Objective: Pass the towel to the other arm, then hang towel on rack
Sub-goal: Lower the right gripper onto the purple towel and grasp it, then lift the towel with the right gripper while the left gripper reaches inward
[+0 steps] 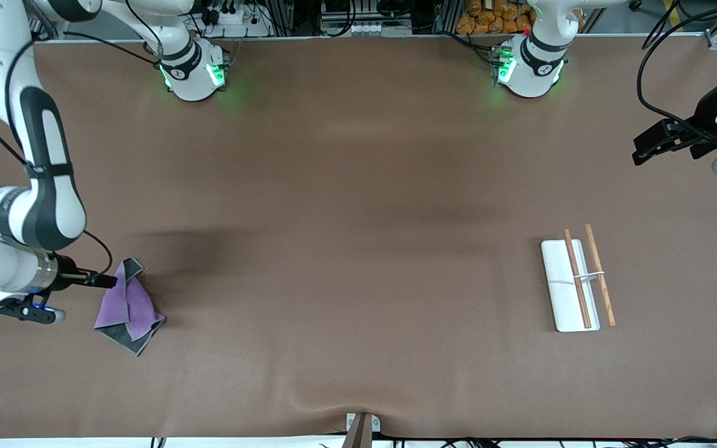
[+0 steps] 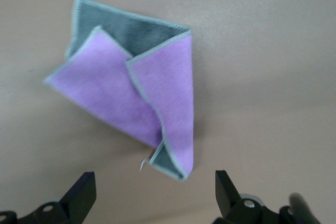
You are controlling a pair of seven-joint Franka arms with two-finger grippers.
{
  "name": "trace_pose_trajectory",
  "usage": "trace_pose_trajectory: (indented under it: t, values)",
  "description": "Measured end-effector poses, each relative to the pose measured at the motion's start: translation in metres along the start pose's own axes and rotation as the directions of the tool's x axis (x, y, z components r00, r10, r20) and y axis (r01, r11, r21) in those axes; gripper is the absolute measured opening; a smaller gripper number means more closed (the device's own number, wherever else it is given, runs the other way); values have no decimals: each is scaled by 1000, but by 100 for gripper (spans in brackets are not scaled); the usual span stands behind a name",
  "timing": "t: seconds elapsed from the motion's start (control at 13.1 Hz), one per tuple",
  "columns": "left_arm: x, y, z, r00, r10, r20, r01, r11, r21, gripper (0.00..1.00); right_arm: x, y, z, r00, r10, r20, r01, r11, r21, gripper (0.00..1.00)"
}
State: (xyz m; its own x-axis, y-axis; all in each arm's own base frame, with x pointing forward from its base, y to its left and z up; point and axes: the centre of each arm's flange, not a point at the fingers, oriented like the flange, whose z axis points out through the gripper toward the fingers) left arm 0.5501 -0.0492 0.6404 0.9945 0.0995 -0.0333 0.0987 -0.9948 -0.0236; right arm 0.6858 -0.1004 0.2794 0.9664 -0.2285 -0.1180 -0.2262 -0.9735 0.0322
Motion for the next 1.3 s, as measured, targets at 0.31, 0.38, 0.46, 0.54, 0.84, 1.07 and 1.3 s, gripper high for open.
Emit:
trace_pose_trajectory:
  t: [0.31, 0.38, 0.46, 0.54, 0.84, 1.07, 1.3]
  values:
    - [2, 4, 4, 1000, 7, 7, -7, 1000, 1, 100, 12, 11, 56, 1000, 16, -10, -16, 1000, -3, 100]
    - [2, 5, 4, 1000, 8, 7, -8, 1000, 1, 100, 15, 11, 62, 999, 16, -28, -16, 1000, -2, 100]
    - [1, 6, 4, 1000, 10, 7, -10, 1000, 1, 100, 18, 10, 69, 999, 15, -45, -15, 1000, -1, 100]
    - [1, 7, 4, 1000, 13, 7, -13, 1000, 1, 100, 20, 9, 75, 998, 15, -59, -15, 1000, -1, 100]
    - [1, 9, 4, 1000, 16, 7, -16, 1000, 1, 100, 21, 8, 94, 998, 12, -62, -12, 1000, -1, 93]
    - [1, 9, 4, 1000, 16, 7, -16, 1000, 1, 100, 21, 5, 99, 998, 8, -57, -8, 1000, 1, 56]
    - [1, 9, 4, 1000, 16, 7, -16, 1000, 1, 100, 22, 2, 97, 998, 4, -63, -4, 1000, 4, 33]
